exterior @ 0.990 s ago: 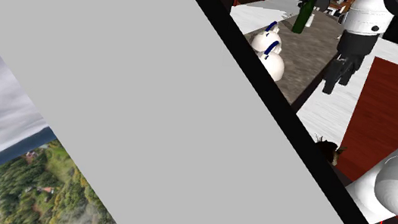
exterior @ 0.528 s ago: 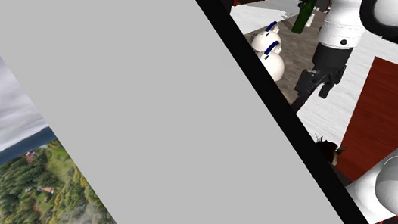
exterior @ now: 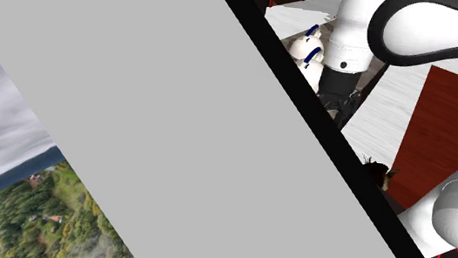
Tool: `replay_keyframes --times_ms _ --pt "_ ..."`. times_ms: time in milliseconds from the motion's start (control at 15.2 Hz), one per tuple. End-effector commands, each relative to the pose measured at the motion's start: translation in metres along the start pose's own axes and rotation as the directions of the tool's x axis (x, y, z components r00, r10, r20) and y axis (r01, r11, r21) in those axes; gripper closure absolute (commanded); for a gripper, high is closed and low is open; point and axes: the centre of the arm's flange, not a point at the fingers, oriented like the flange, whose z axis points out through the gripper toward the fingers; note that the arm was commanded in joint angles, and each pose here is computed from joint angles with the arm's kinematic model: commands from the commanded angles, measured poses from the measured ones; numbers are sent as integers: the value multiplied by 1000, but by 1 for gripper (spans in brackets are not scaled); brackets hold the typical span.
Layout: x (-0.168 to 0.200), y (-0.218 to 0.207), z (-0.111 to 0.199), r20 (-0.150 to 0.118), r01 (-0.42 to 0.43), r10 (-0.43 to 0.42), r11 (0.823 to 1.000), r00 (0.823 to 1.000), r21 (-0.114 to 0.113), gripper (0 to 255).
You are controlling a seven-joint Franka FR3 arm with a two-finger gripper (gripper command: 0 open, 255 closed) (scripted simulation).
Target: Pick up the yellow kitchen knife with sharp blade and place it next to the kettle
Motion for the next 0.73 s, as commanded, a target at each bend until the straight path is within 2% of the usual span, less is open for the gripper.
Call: replay_keyframes --times_ms 0,330,660 --pt "3 -24 8 -4 -49 49 999 999 9 0" --pt "16 -83 25 -13 -160 160 987 987 29 0" --pt "35 -141 40 -19 -268 270 962 963 49 0"
